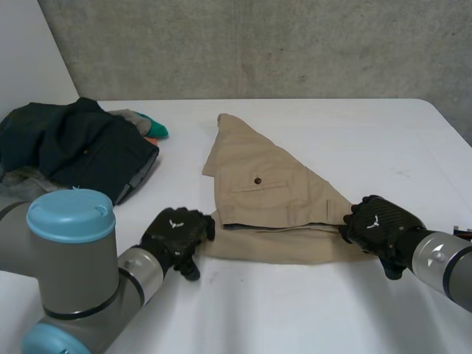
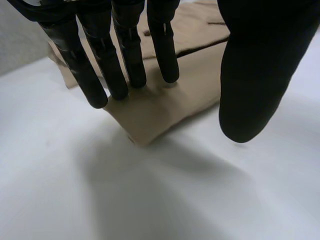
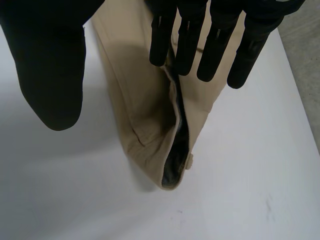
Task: Fold the laundry.
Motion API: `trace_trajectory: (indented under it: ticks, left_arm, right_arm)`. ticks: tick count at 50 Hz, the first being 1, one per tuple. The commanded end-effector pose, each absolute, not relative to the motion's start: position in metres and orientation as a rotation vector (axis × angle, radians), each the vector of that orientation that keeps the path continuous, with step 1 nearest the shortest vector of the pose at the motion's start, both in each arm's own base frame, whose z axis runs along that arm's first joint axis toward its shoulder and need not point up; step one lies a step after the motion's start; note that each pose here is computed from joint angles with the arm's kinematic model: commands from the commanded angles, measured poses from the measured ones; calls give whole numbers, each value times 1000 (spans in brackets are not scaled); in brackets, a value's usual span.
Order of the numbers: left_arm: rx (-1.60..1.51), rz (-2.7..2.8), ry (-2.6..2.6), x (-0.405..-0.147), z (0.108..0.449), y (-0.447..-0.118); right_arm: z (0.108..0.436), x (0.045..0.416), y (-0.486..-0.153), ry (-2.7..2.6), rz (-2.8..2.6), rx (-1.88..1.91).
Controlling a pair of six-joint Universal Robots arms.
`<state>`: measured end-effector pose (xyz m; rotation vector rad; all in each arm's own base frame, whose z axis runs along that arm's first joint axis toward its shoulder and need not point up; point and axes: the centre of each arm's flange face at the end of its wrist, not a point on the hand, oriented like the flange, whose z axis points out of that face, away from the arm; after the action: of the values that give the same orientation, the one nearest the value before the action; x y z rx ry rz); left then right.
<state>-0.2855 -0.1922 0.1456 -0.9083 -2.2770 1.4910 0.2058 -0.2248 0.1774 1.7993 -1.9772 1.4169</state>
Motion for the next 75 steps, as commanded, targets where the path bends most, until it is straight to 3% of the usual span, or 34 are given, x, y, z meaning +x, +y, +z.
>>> trace_trajectory:
  ticks: [1, 12, 28, 32, 33, 36, 38, 41, 49, 56, 66, 75]
  left_arm:
    - [-883, 1574, -2227, -295, 142, -212]
    - [-898, 1587, -2215, -306, 131, -227]
    - [-1201, 1817, -2099, -324, 123, -235]
    - [-1167, 1885, -2095, -324, 139, -236]
    - [-1129, 1958, -2055, -323, 161, -238]
    - [-1053, 2076, -1966, -319, 203, -237]
    - [-1035, 2115, -1926, -317, 218, -233]
    - [-1017, 2135, -1896, -315, 231, -227]
    - [-1050, 1776, -2111, -306, 194, -188]
    - [-1107, 1566, -2193, -310, 151, -169]
    - [-1094, 1643, -2138, -333, 124, -195]
    - [-1086, 1678, -2090, -343, 133, -201]
  right_arm:
    - [156, 199, -248, -1927, 1449, 1758]
    - [135, 195, -276, -1807, 1519, 1692]
    - [127, 196, -303, -1735, 1571, 1628]
    - [136, 190, -311, -1743, 1578, 1562]
    - [137, 188, -312, -1749, 1575, 1550]
    - [164, 186, -312, -1738, 1621, 1480]
    - [199, 185, -307, -1726, 1693, 1403]
    - [221, 185, -297, -1772, 1744, 1365]
    - [189, 187, -286, -2050, 1631, 1388]
    - [182, 184, -288, -2075, 1596, 1378]
    - [174, 182, -283, -2122, 1574, 1369]
    - [181, 180, -288, -2146, 1601, 1288]
